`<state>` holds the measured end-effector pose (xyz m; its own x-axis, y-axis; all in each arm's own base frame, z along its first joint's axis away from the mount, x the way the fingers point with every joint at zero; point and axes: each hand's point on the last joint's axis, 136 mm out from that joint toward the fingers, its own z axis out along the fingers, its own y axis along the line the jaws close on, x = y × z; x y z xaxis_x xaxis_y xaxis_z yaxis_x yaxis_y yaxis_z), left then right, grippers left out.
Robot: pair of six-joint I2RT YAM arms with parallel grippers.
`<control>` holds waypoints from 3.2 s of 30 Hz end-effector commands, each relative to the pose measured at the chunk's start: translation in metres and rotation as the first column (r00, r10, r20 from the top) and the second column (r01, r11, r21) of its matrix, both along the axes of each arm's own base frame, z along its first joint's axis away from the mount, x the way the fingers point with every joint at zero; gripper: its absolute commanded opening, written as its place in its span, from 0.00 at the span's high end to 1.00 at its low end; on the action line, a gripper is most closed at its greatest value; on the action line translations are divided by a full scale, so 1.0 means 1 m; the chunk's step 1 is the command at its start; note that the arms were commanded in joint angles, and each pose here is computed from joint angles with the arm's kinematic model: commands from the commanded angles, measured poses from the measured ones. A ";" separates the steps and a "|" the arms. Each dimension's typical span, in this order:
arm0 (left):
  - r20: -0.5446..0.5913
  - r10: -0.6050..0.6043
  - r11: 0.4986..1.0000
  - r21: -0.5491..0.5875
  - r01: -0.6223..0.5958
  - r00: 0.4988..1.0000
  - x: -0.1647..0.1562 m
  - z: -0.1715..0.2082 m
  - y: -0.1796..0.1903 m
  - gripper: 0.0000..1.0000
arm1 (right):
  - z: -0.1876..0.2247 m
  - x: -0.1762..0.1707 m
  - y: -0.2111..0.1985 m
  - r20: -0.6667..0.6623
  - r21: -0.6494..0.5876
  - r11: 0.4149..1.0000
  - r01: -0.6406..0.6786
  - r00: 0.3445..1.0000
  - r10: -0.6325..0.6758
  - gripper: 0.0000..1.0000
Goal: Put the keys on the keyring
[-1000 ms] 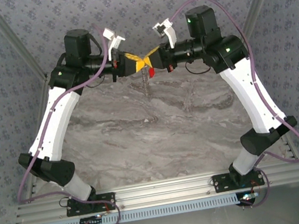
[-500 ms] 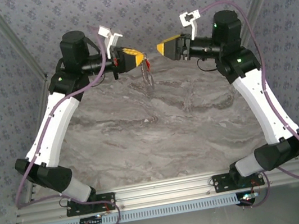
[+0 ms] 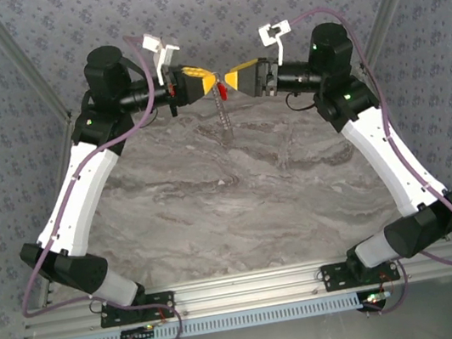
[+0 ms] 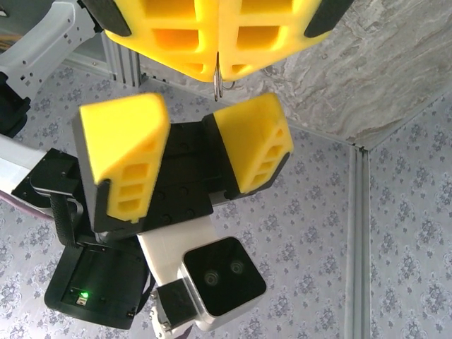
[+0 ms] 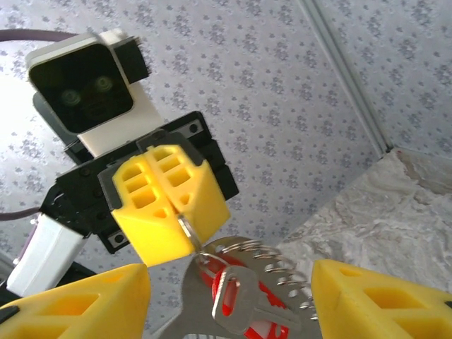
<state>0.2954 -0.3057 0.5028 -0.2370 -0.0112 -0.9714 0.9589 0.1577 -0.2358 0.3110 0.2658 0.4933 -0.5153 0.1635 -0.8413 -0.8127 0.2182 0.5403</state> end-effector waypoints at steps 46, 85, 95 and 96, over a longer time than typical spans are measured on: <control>0.067 0.026 0.991 -0.135 -0.017 0.997 0.004 0.038 0.008 1.00 | -0.014 -0.015 0.036 -0.058 0.002 0.984 -0.179 0.982 0.179 1.00; 0.045 0.049 0.938 -0.345 -0.031 0.998 0.016 0.057 0.016 1.00 | 0.060 0.028 -0.025 0.034 0.236 0.972 -0.013 0.999 0.005 0.47; 0.029 0.045 0.934 -0.356 -0.032 0.999 0.021 0.060 0.014 1.00 | 0.061 0.032 0.008 0.027 0.268 0.958 -0.098 0.995 0.094 0.66; 0.029 0.044 0.934 -0.356 -0.031 0.999 0.021 0.060 0.014 1.00 | 0.059 0.031 0.009 0.024 0.265 0.959 -0.103 0.995 0.100 0.66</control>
